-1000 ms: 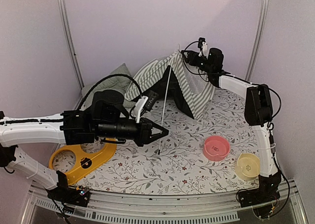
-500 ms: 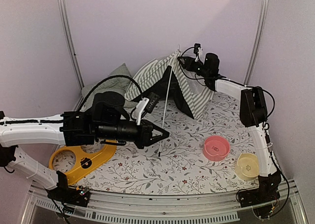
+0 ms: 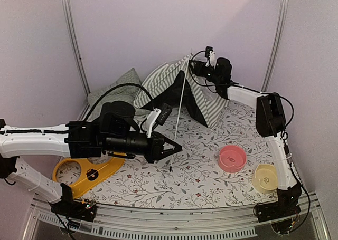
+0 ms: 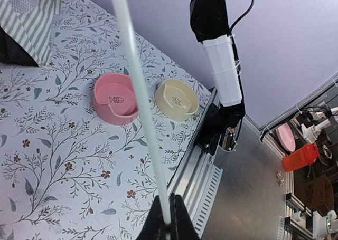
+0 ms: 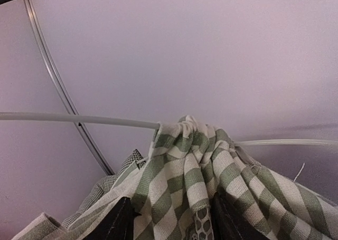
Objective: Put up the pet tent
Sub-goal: Pick up the tent fabric from the tent.
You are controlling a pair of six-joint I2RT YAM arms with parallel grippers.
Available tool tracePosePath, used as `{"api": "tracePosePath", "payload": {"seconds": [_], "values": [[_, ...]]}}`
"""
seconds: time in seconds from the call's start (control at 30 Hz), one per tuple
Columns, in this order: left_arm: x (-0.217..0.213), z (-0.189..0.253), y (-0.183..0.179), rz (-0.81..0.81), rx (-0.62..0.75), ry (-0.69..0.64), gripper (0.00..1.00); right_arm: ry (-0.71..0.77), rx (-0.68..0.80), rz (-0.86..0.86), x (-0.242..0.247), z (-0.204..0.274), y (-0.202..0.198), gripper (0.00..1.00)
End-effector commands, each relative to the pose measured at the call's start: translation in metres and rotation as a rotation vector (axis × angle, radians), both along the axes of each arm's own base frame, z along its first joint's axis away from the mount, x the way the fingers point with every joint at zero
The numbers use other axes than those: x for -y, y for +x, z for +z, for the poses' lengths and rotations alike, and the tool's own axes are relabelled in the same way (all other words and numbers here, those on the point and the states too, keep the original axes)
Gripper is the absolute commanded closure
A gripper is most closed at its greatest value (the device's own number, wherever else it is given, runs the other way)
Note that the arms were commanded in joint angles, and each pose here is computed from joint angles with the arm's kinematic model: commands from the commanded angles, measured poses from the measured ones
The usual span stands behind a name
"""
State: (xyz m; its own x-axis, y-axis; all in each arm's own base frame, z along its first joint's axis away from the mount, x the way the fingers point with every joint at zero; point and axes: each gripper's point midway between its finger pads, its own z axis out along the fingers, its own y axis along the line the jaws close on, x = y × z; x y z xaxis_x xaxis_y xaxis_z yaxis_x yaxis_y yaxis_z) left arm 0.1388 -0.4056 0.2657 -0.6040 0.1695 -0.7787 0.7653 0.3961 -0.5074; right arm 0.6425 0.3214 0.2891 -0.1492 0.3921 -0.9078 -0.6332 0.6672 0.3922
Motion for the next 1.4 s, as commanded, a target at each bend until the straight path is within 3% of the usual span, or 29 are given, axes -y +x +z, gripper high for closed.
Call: {"api": "tracePosePath", "payload": {"seconds": [0.0, 0.13, 0.37, 0.93, 1.37], "values": [[-0.004, 0.015, -0.008, -0.028, 0.072, -0.026, 1.00, 0.027, 0.098, -0.043, 0.005, 0.048, -0.015, 0.48], [-0.006, 0.012, -0.006, -0.017, 0.071, -0.017, 1.00, 0.050, 0.162, -0.051, 0.012, 0.080, -0.038, 0.48], [-0.004, 0.011, -0.008, -0.026, 0.067, -0.019, 1.00, 0.053, 0.181, -0.054, 0.020, 0.089, -0.058, 0.45], [-0.001, 0.020, -0.015, -0.054, 0.084, -0.037, 1.00, 0.010, 0.086, -0.079, 0.003, 0.021, -0.007, 0.46], [0.003, 0.014, -0.020, -0.083, 0.069, -0.027, 1.00, 0.015, 0.145, -0.097, -0.005, 0.037, -0.009, 0.46]]}}
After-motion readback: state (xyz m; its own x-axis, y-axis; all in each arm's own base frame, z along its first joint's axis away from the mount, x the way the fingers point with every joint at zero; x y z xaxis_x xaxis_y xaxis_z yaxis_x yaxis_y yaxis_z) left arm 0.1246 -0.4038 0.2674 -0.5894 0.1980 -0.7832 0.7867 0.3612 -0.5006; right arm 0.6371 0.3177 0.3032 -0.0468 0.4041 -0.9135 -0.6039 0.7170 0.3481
